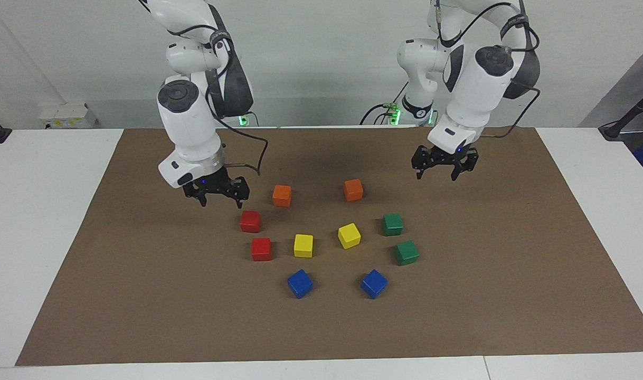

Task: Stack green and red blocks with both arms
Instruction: 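Grasp the green cube with the left gripper while the right gripper grasps red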

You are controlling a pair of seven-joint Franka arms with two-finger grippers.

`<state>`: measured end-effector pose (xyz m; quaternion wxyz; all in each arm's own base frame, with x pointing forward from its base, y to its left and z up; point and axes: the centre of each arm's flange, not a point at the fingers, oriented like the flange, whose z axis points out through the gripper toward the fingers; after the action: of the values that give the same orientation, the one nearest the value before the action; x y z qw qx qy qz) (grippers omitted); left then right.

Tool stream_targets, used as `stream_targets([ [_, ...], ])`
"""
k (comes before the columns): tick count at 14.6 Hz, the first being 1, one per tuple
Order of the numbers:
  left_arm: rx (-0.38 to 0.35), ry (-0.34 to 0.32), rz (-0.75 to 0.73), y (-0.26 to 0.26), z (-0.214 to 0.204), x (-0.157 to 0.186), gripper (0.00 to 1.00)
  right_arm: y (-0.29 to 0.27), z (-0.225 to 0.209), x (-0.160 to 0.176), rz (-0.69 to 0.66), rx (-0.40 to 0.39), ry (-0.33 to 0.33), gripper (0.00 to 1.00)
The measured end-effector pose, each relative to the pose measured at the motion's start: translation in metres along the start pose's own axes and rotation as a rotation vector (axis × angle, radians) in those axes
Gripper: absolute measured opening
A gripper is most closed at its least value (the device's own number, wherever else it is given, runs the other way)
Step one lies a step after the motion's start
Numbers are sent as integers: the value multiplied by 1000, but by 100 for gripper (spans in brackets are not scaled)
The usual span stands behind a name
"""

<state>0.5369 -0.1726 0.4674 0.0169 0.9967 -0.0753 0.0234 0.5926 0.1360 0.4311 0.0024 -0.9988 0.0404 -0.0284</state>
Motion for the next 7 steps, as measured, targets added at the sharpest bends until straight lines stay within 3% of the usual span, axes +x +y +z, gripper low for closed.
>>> stream_targets([
  [4, -8, -13, 20, 14, 56, 17, 100, -10, 39, -12, -19, 5, 10, 100],
  [7, -13, -11, 36, 29, 76, 21, 100, -13, 49, -15, 26, 7, 16, 100],
])
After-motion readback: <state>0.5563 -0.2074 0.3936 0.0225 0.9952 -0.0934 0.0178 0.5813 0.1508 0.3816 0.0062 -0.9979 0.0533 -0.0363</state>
